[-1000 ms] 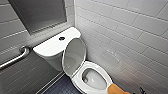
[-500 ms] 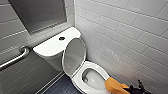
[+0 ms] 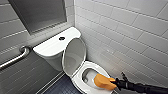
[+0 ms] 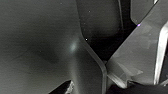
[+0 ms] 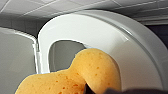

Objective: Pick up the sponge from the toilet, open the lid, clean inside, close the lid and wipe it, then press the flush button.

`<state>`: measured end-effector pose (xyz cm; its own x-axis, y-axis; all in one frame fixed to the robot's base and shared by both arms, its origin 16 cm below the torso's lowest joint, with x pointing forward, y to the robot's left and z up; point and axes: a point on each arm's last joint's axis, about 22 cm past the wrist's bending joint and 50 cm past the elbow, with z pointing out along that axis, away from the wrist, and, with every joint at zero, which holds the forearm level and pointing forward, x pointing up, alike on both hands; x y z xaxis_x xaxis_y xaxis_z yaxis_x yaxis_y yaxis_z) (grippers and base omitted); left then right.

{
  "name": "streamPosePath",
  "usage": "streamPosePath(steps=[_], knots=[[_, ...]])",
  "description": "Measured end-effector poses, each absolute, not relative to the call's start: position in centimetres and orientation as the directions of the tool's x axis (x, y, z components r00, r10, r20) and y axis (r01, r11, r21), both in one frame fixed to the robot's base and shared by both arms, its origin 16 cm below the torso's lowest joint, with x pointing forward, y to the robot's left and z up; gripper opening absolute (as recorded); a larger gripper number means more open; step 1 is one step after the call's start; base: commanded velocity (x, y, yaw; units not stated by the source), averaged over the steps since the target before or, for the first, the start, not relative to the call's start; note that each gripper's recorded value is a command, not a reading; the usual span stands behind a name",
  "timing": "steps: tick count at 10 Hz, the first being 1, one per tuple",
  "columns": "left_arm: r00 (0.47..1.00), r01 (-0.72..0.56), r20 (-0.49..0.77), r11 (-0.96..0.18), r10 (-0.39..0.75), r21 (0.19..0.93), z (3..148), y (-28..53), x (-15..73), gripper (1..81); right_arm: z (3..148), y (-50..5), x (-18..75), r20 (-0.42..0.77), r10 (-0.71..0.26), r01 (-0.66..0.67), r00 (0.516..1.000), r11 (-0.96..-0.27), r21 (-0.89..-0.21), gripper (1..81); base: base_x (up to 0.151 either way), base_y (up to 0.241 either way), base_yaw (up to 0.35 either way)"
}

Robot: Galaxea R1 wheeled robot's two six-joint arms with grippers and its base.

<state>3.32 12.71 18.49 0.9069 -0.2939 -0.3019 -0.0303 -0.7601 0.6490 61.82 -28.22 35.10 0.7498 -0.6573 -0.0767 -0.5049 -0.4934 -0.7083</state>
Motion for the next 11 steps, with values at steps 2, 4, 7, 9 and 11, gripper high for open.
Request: streamPosePath(steps=[2,4,7,9,11], knots=[[0.907,-0.031,-0.301,-0.76,-0.295,0.649,18.5,12.7,3.3,81.1,36.1,-27.6,66.1,-0.034,-0.633,-0.465,0.773,-0.53,-0.71,1.0,0.0,0.0,0.0],[0.906,-0.037,-0.303,-0.769,-0.296,0.639,18.1,13.3,3.3,81.1,37.5,-28.1,71.4,0.028,-0.632,-0.432,0.775,-0.561,-0.706,1.0,0.0,0.0,0.0],[0.905,-0.042,-0.306,-0.777,-0.296,0.628,17.8,14.0,3.2,81.1,35.1,-26.2,73.8,0.027,-0.625,-0.452,0.78,-0.593,-0.667,1.0,0.0,0.0,0.0],[0.904,-0.044,-0.307,-0.78,-0.297,0.625,17.7,14.2,3.2,81.1,32.9,-25.7,75.1,0.03,-0.648,-0.488,0.761,-0.602,-0.632,1.0,0.0,0.0,0.0],[0.904,-0.046,-0.307,-0.782,-0.297,0.622,17.6,14.3,3.2,81.1,30.6,-26.0,76.4,0.045,-0.685,-0.535,0.727,-0.607,-0.588,1.0,0.0,0.0,0.0]])
